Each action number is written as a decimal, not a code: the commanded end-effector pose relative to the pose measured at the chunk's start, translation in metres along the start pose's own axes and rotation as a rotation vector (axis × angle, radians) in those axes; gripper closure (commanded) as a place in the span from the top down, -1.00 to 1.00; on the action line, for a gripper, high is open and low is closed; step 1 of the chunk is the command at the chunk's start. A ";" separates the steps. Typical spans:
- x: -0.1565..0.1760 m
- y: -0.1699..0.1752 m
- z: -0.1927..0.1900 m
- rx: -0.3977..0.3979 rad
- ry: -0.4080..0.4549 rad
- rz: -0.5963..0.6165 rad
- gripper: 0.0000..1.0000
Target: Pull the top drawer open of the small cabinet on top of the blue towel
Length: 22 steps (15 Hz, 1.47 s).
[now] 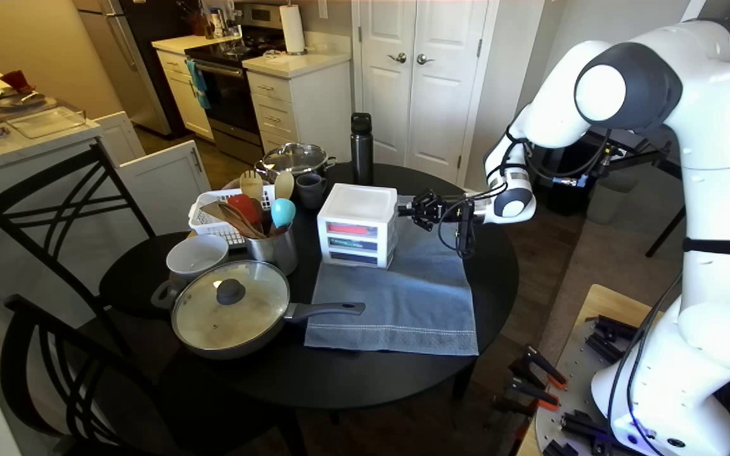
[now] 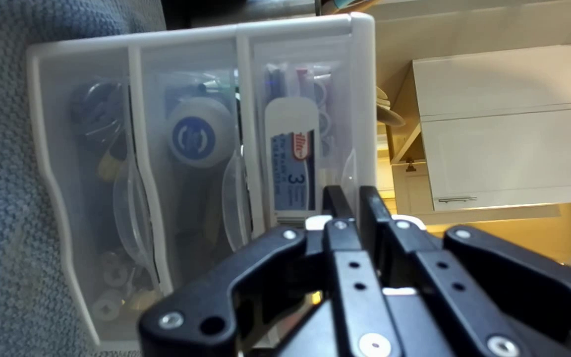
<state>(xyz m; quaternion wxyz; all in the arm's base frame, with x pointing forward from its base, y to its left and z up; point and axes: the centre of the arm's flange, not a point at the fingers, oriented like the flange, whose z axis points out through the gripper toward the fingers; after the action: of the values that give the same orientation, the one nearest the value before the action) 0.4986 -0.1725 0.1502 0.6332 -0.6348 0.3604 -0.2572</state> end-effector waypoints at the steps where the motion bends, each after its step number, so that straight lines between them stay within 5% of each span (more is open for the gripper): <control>1: 0.001 0.001 -0.008 0.045 0.025 -0.015 -0.95; 22: -0.009 0.008 -0.112 -0.025 0.013 -0.075 -0.95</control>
<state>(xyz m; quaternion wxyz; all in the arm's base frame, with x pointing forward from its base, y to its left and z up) 0.4305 -0.2194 0.1436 0.6293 -0.6467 0.3363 -0.2696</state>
